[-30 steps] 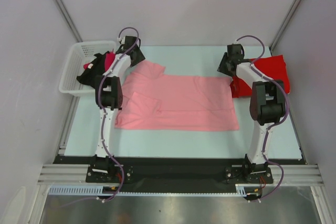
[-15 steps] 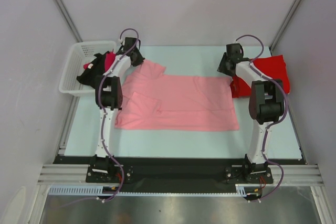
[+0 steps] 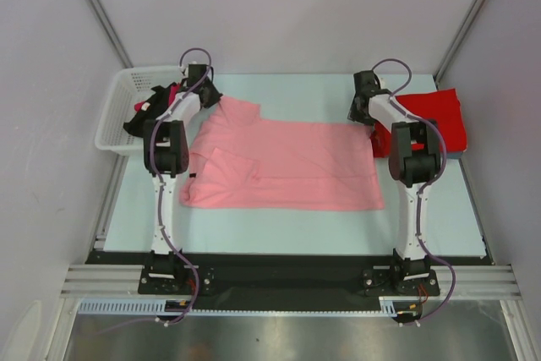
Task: Fold and stack the t-shirts
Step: Fold the tshirt
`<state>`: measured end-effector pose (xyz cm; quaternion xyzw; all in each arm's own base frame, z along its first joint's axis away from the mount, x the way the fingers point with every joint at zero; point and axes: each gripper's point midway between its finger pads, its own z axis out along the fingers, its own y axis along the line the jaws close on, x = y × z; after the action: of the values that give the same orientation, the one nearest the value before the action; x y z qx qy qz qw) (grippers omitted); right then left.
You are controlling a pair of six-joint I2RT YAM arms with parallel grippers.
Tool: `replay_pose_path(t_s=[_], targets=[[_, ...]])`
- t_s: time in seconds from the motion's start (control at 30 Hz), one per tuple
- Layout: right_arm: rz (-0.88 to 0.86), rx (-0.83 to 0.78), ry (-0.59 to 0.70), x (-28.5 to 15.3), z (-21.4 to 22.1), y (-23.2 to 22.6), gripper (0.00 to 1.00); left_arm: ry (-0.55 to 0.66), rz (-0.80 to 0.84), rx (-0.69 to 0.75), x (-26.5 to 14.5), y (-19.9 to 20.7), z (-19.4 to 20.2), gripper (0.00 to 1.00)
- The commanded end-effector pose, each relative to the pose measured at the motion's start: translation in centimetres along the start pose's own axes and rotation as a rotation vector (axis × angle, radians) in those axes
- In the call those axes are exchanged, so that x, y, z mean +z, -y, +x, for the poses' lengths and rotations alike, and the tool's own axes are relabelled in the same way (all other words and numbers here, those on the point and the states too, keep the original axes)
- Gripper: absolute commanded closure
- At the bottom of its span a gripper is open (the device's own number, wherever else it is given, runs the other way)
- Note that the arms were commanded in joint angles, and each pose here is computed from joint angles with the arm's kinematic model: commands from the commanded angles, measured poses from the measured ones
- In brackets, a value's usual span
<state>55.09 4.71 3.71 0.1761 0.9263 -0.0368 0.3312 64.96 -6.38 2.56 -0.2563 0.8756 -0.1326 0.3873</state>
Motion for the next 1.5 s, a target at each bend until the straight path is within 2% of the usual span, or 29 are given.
replay_pose_path(t_s=[0.0,0.13,0.53,0.8,0.83,0.87,0.93,0.97,1.03,1.07,1.47], targets=[[0.074,-0.026,0.025,-0.6,-0.9,1.1,0.52,0.026,-0.021,-0.013,-1.1,-0.7,-1.4,1.00],[0.177,-0.061,0.049,-0.8,-0.9,2.5,0.49,0.045,-0.030,-0.024,-1.3,-0.7,-1.8,1.00],[0.179,-0.071,0.020,0.1,0.4,2.5,0.50,0.082,-0.021,-0.039,-2.5,-0.7,-3.2,1.00],[0.119,-0.069,-0.009,1.2,0.5,0.6,0.62,0.115,-0.014,0.024,-3.7,0.6,-4.0,1.00],[0.118,-0.070,-0.009,1.3,0.4,0.5,0.66,0.116,-0.014,0.025,-3.8,0.7,-4.0,1.00],[0.117,-0.070,-0.007,1.3,0.4,0.3,0.77,0.122,-0.012,0.031,-4.1,0.9,-4.2,1.00],[0.116,-0.072,0.003,0.8,0.0,0.1,0.84,0.129,-0.021,0.042,-4.5,1.1,-4.2,1.00],[0.115,-0.074,0.006,0.6,-0.1,0.1,0.91,0.140,-0.019,0.055,-4.9,1.4,-4.5,1.00],[0.116,-0.071,0.019,0.2,-0.3,-0.1,0.95,0.154,-0.026,0.073,-5.4,1.8,-4.6,1.00],[0.115,-0.071,0.029,-0.2,-0.7,-0.2,1.00,0.158,-0.025,0.082,-5.7,2.0,-4.7,1.00],[0.091,-0.065,0.068,-4.2,-1.7,-0.2,1.00,0.220,0.024,0.101,-9.7,3.8,-6.2,1.00]])
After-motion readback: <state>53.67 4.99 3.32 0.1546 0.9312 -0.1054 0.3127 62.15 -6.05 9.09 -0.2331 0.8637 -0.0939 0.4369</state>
